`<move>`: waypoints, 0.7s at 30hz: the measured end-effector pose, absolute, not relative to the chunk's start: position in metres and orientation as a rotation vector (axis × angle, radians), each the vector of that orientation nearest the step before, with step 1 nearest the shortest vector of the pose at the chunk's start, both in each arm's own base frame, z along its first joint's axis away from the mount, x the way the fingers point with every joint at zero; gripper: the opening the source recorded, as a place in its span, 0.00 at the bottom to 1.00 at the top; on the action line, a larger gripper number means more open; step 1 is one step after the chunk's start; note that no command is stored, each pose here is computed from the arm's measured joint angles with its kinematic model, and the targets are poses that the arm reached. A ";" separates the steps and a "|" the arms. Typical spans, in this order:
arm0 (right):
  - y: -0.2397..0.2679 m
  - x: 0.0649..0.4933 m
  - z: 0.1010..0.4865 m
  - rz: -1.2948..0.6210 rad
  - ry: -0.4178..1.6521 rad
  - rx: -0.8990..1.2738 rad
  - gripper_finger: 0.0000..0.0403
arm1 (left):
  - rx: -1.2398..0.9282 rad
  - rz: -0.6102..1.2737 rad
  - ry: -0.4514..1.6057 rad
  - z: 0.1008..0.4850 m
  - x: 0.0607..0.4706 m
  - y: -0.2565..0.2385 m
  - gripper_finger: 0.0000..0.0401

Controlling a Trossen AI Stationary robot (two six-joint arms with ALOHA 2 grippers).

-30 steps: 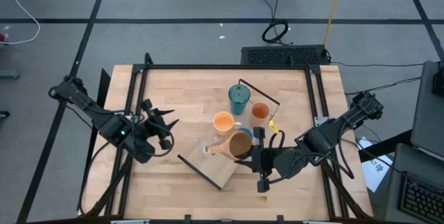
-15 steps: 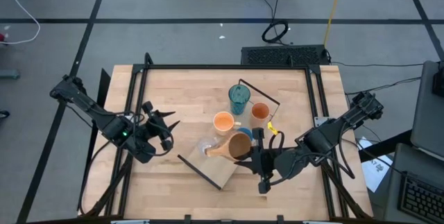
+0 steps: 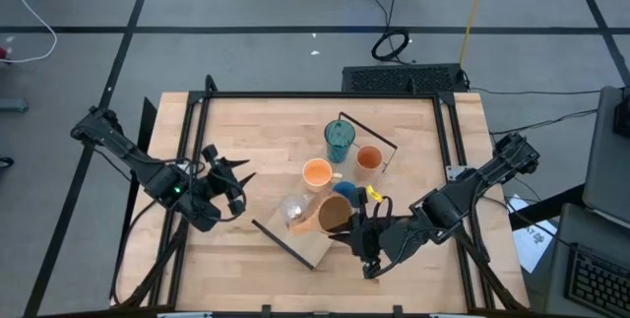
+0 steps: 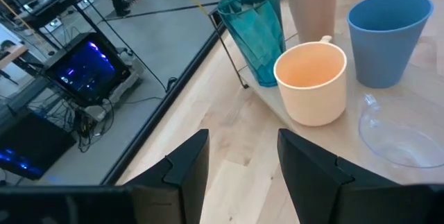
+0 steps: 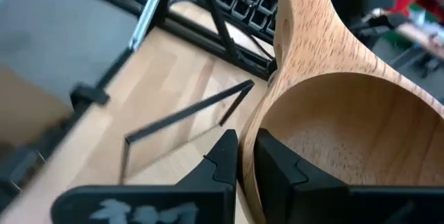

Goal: Stack small to large cups/mugs on shelf
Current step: Put the brown wooden mug on the shelf

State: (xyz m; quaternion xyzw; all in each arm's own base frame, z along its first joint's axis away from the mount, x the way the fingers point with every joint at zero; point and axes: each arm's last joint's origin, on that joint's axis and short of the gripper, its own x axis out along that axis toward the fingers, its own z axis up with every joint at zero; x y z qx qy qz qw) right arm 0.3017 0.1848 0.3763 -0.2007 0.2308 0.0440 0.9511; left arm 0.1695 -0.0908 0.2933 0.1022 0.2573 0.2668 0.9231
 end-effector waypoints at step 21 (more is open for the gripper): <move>0.196 0.307 0.353 0.053 0.529 -0.242 0.05 | 0.209 0.533 0.525 0.293 0.168 -0.093 0.43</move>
